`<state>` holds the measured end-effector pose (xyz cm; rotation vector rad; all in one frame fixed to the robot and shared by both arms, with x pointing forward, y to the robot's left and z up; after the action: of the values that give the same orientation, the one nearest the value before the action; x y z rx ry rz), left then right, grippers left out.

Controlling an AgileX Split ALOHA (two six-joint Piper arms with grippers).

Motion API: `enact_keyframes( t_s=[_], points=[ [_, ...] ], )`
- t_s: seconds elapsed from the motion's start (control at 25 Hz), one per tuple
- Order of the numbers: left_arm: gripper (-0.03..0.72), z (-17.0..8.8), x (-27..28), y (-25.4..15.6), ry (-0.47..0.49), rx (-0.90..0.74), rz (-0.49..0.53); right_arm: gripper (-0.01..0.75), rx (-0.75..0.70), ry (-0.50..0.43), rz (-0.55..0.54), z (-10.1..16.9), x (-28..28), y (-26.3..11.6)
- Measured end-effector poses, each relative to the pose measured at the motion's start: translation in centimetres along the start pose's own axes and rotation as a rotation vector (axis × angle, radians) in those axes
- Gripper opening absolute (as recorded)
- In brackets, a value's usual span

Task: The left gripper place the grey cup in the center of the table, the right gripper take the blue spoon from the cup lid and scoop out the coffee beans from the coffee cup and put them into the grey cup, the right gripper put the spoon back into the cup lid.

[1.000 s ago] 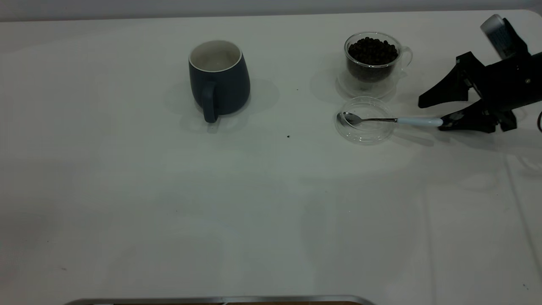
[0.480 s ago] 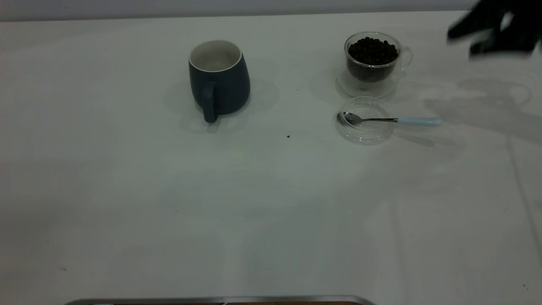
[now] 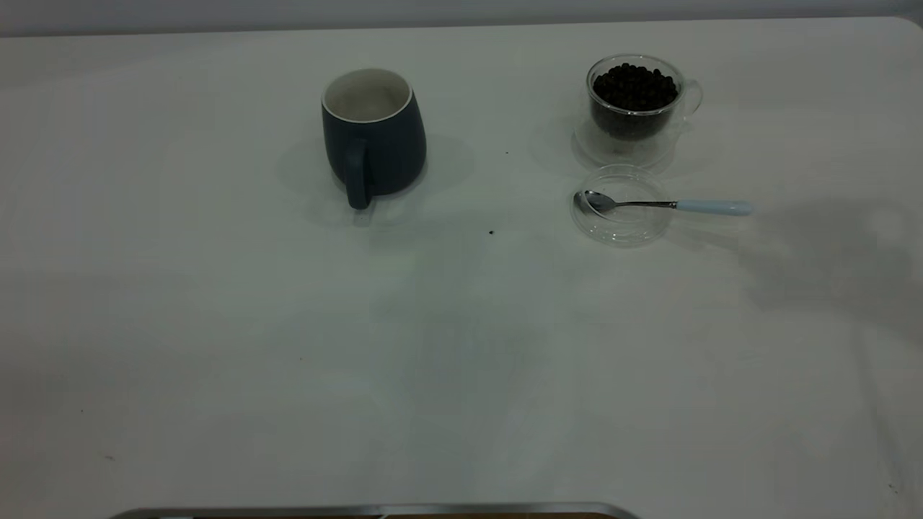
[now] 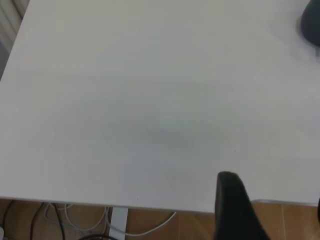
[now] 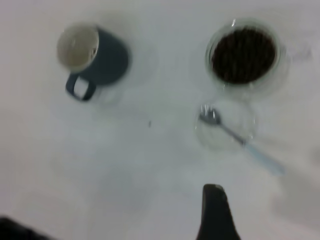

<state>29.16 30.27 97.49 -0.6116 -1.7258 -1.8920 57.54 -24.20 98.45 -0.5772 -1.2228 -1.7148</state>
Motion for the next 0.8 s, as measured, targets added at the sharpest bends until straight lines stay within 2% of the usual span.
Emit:
enact_keyframes(
  t_s=[0.08,0.2,0.32,0.48,0.64,0.8],
  points=[
    [0.466,0.0,0.0,0.0,0.0,0.0,0.0,0.551,0.001,-0.036,0.008,1.3,2.7,-2.7],
    [0.466,0.0,0.0,0.0,0.0,0.0,0.0,0.551,-0.003,-0.118,0.017,1.1,5.8,-7.8],
    [0.466,0.0,0.0,0.0,0.0,0.0,0.0,0.551,-0.017,-0.214,-0.026,0.3,8.6,-12.5],
    [0.466,0.0,0.0,0.0,0.0,0.0,0.0,0.551,-0.085,-0.29,-0.135,-0.4,11.5,-17.6],
    [0.466,0.0,0.0,0.0,0.0,0.0,0.0,0.551,-0.081,-0.331,-0.232,-1.1,12.9,-20.6],
    [0.466,0.0,0.0,0.0,0.0,0.0,0.0,0.551,-0.064,-0.347,-0.309,-1.5,13.1,-21.7]
  ],
)
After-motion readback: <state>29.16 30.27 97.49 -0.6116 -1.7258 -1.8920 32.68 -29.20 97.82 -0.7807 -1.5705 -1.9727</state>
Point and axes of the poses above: a point on each arm's last joint axis where the gripper is mounted, x pointing back along that axis away from the gripper, z along the wrist's bending axis when the last joint is at zero, y = z × x, the point moved 9 cm from there along -x, pointing out along that axis toward the gripper, and after that the axes turned 7 degrees about -x, right-handed, at the moved point
